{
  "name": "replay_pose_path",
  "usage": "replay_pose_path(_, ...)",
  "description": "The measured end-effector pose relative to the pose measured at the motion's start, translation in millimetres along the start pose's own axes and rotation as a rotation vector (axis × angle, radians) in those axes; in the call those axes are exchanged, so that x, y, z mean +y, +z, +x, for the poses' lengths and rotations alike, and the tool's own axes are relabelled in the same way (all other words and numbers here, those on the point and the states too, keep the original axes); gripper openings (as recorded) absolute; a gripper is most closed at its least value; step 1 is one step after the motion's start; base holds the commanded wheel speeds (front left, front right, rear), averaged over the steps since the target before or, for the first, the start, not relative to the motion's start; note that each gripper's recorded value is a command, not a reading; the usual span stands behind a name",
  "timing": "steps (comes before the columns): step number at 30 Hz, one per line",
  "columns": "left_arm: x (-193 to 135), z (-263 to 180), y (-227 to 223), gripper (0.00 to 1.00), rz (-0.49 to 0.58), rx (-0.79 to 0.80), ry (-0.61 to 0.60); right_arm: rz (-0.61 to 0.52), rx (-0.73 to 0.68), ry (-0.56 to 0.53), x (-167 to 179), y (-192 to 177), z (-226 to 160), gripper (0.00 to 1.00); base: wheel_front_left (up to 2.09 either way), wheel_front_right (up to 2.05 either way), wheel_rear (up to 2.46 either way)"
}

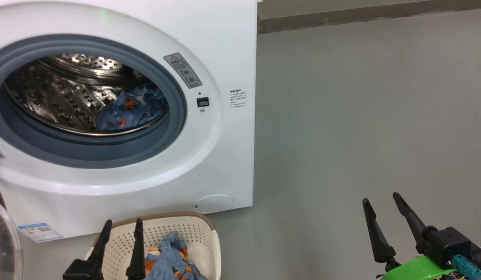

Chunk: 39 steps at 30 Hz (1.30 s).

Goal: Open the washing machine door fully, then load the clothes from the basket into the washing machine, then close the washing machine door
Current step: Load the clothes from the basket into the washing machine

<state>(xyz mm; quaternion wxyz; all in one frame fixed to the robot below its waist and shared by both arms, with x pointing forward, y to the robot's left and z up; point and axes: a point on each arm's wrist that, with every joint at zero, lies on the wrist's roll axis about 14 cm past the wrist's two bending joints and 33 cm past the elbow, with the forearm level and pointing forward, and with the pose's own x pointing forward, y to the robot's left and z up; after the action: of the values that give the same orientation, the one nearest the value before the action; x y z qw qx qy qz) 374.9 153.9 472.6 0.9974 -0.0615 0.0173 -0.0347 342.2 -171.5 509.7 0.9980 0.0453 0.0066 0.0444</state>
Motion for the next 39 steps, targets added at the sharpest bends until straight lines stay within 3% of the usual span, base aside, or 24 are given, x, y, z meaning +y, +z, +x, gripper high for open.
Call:
replay_pose_path(16, 5.9, 0.3, -22.3, 1.00, -0.005, 0.069, 0.021, 0.003, 0.028, -0.007, -0.5, -8.4, 3.3, 1.00, 0.00, 0.00, 0.00)
replay_pose_path(25, 7.4, 10.0, -86.1, 1.00, 0.001, 0.292, 0.026, 0.005, 0.055, -0.001, -0.3, -16.5, 17.3, 1.00, 0.00, 0.00, 0.00)
replay_pose_path(39, 3.4, 71.9, -179.7, 1.00, -0.013, 0.658, 0.011, 0.003, 0.076, 0.045, -4.9, -35.4, 82.5, 1.00, 0.00, 0.00, 0.00)
